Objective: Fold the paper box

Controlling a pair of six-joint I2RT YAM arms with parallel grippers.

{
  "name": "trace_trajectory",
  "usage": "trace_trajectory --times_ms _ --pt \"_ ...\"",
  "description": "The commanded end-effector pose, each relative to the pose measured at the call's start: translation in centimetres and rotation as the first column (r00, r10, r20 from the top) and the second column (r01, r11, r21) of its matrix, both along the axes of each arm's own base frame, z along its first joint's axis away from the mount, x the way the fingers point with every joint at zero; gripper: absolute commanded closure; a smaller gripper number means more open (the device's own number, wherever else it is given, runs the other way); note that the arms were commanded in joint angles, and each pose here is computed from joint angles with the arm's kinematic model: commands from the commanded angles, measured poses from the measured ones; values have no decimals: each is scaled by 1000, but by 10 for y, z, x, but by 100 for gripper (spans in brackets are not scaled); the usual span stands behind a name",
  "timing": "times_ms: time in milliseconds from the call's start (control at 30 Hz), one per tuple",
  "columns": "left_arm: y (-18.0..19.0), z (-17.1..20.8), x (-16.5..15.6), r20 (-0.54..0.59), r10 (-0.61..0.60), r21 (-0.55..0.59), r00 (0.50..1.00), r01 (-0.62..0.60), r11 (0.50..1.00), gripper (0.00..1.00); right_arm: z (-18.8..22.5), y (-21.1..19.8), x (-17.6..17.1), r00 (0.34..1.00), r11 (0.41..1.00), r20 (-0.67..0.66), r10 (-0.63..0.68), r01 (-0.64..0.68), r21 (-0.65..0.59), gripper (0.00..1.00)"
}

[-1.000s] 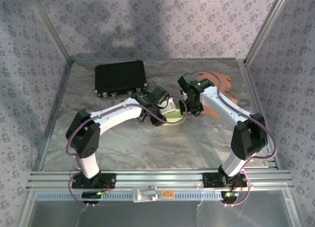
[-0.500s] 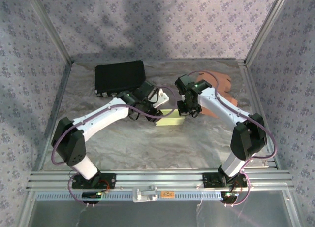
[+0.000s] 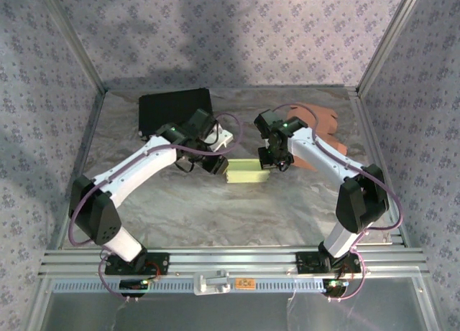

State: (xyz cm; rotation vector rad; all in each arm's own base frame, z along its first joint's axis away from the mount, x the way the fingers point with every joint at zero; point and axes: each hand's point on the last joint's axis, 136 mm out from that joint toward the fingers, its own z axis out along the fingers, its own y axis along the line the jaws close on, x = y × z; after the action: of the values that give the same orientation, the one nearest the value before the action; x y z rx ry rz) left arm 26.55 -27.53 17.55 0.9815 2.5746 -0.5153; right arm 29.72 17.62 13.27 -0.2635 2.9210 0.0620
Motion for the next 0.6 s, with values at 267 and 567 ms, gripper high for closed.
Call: trace_trajectory --times_ms 267,567 --pt "4 -20 16 10 57 126 998 -58 990 59 -1 -1 -4 1000 1000 -27 -8 8 -20 100" --pt "-9 -24 23 12 43 108 999 -44 993 63 1 0 -4 1000 1000 -27 -7 6 -16 100"
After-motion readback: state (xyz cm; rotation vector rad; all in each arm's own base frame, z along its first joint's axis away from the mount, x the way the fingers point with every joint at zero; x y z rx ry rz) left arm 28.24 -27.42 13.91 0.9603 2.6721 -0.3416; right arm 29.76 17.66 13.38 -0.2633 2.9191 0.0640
